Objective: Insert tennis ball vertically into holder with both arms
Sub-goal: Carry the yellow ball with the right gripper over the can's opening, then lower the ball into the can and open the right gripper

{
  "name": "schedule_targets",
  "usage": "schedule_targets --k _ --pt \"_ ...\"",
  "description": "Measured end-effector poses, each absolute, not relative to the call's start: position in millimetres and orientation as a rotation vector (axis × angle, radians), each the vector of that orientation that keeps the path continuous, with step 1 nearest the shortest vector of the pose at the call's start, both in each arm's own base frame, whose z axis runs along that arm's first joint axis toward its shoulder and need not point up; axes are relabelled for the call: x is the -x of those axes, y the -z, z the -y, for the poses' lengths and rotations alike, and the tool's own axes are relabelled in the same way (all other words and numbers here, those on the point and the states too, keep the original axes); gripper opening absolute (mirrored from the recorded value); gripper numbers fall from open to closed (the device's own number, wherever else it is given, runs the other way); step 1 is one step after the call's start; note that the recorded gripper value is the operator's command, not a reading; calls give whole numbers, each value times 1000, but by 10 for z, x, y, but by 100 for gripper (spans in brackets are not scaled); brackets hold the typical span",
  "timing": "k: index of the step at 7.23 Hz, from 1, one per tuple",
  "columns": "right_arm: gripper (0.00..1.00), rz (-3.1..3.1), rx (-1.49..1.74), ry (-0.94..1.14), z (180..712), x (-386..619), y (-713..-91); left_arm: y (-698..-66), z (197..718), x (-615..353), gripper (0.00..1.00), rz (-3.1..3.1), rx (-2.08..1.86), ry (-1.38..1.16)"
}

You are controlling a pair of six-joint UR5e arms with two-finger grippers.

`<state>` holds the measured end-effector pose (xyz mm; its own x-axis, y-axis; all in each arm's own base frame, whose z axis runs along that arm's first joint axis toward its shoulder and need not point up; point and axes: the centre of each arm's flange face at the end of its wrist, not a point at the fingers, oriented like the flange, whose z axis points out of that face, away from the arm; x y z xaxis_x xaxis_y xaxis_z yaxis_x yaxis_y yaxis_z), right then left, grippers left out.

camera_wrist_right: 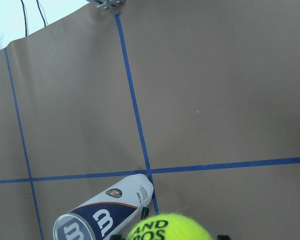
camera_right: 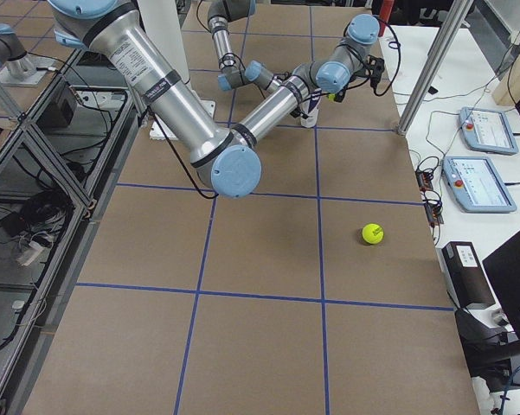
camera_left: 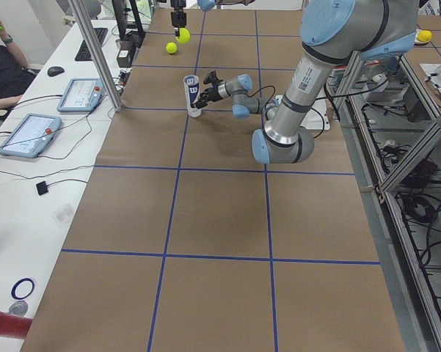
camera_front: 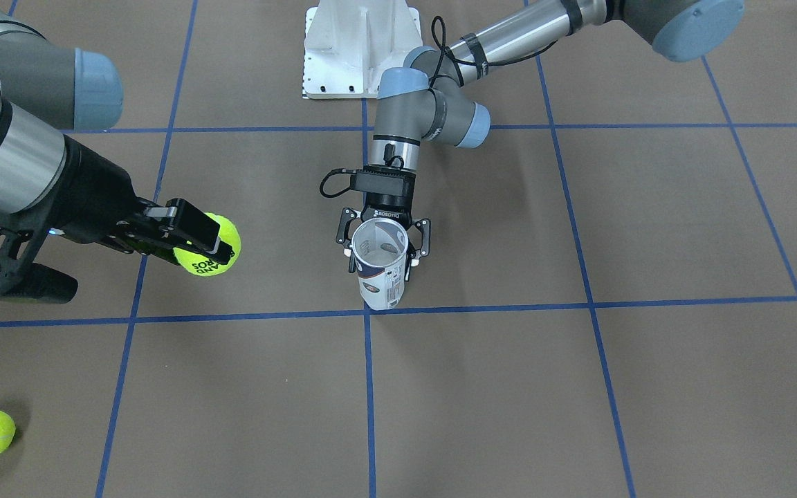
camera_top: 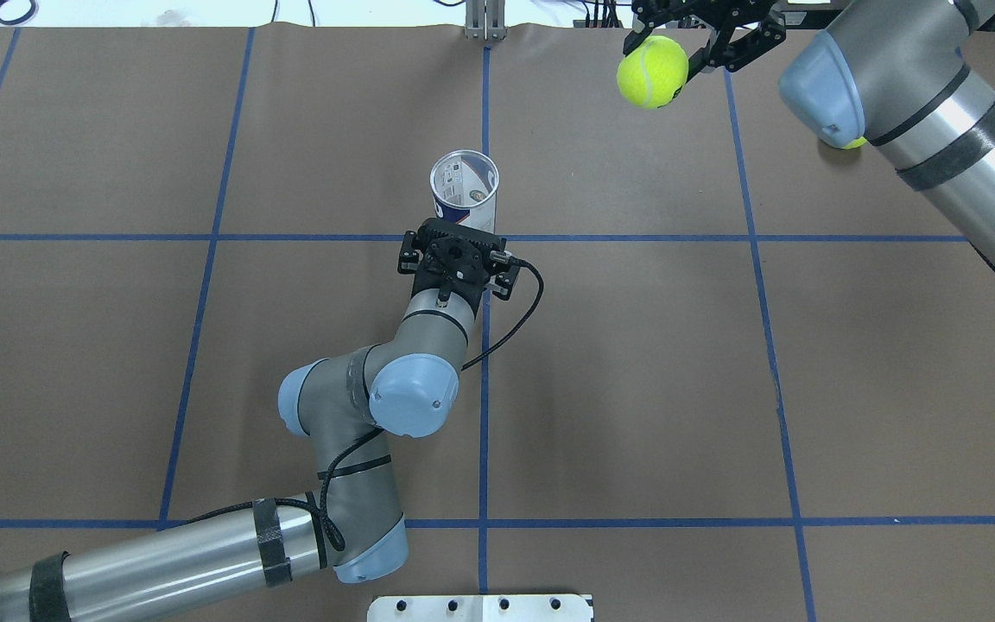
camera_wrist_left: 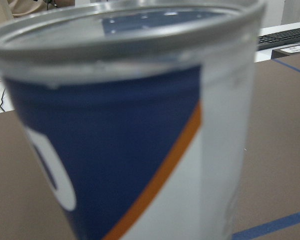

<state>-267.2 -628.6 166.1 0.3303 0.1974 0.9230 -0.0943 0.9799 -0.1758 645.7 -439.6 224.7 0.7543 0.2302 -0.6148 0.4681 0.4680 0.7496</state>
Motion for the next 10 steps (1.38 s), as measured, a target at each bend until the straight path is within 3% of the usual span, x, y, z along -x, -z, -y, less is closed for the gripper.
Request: schedule_targets --k 2,4,10 --pt "0 1237 104 -196 6191 2789 -1403 -2241 4420 -6463 89 -734 -1102 165" --pt "0 1253 107 -213 6032 3043 -1031 -2239 4451 -6445 72 -731 -1103 170" --pt "0 1223 29 -241 5621 4020 -535 -2091 4484 -6444 72 -748 -1106 178"
